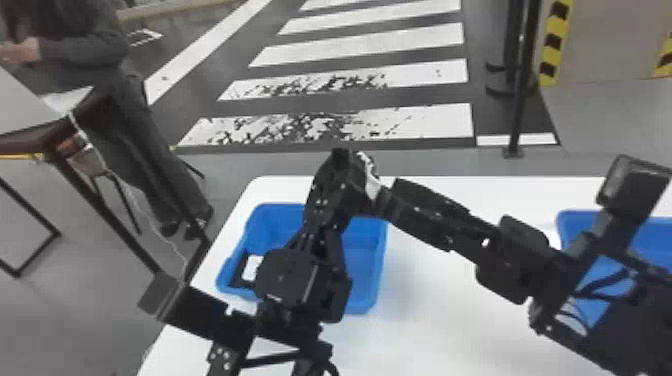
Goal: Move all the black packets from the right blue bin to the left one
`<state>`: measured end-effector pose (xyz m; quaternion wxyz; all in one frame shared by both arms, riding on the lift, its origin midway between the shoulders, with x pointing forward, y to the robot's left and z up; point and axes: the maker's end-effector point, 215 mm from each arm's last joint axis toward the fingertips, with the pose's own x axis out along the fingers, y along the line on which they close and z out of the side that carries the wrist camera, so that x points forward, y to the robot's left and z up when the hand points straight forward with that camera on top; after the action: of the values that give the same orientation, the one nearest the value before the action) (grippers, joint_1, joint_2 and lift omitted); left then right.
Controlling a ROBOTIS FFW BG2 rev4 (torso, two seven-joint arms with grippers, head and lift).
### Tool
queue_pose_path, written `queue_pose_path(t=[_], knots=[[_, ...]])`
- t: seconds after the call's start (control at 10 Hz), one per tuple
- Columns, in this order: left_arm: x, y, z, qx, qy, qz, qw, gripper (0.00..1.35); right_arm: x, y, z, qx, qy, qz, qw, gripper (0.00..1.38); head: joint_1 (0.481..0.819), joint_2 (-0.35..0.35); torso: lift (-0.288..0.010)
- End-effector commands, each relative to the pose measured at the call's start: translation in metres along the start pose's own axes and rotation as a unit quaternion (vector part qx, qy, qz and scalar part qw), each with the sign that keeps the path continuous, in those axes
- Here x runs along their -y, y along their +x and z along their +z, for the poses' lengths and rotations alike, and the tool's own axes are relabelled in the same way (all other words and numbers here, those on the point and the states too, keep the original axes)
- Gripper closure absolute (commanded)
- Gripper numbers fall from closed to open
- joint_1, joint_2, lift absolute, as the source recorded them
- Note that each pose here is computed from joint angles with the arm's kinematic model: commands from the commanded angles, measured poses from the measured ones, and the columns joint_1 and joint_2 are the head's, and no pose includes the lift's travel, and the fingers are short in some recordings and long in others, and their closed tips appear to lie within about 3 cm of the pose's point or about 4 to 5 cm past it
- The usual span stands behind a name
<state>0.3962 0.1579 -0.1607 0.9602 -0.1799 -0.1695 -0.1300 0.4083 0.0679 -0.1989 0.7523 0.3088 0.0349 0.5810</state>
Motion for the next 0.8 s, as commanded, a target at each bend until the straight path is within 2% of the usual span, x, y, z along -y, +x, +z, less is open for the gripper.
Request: queue_pose_path(t=[0.0,0.1,0.2,0.3,0.4,0.5,0.6,0.7], knots=[[-0.011,0.000,0.001,-0.002,0.031,0.007,0.9995,1.22,0.006,-0.004,0.004,0.015,0.010,-0.004,1.000,0.05,0.651,0.310,-0.140],[-0.034,0.001,-0.007,-0.006,0.086,0.025,0.9960,1.22,0.007,-0.006,0.007,0.027,0.016,-0.003,0.999,0.07,0.649,0.310,-0.140],[-0.066,0.002,-0.036,-0.028,0.135,0.044,0.9895,1.22,0.006,-0.007,0.012,0.036,0.021,-0.002,0.999,0.07,0.647,0.316,-0.140],[-0.095,0.002,-0.064,-0.056,0.183,0.057,0.9797,1.22,0.006,-0.008,0.015,0.044,0.024,-0.001,0.999,0.07,0.652,0.328,-0.140],[-0.117,0.006,-0.078,-0.071,0.245,0.062,0.9649,1.22,0.003,-0.008,0.018,0.048,0.022,0.002,0.999,0.07,0.658,0.332,-0.140],[-0.135,0.010,-0.099,-0.092,0.265,0.071,0.9574,1.22,0.004,-0.009,0.018,0.048,0.023,0.000,0.999,0.07,0.667,0.342,-0.140],[-0.153,0.006,-0.128,-0.123,0.231,0.090,0.9609,0.94,0.006,-0.011,0.020,0.046,0.011,-0.004,0.999,0.07,0.670,0.350,-0.140],[-0.164,-0.004,-0.149,-0.152,0.200,0.107,0.9621,0.36,0.011,-0.017,0.028,0.050,-0.005,-0.014,0.999,0.07,0.681,0.350,-0.140]])
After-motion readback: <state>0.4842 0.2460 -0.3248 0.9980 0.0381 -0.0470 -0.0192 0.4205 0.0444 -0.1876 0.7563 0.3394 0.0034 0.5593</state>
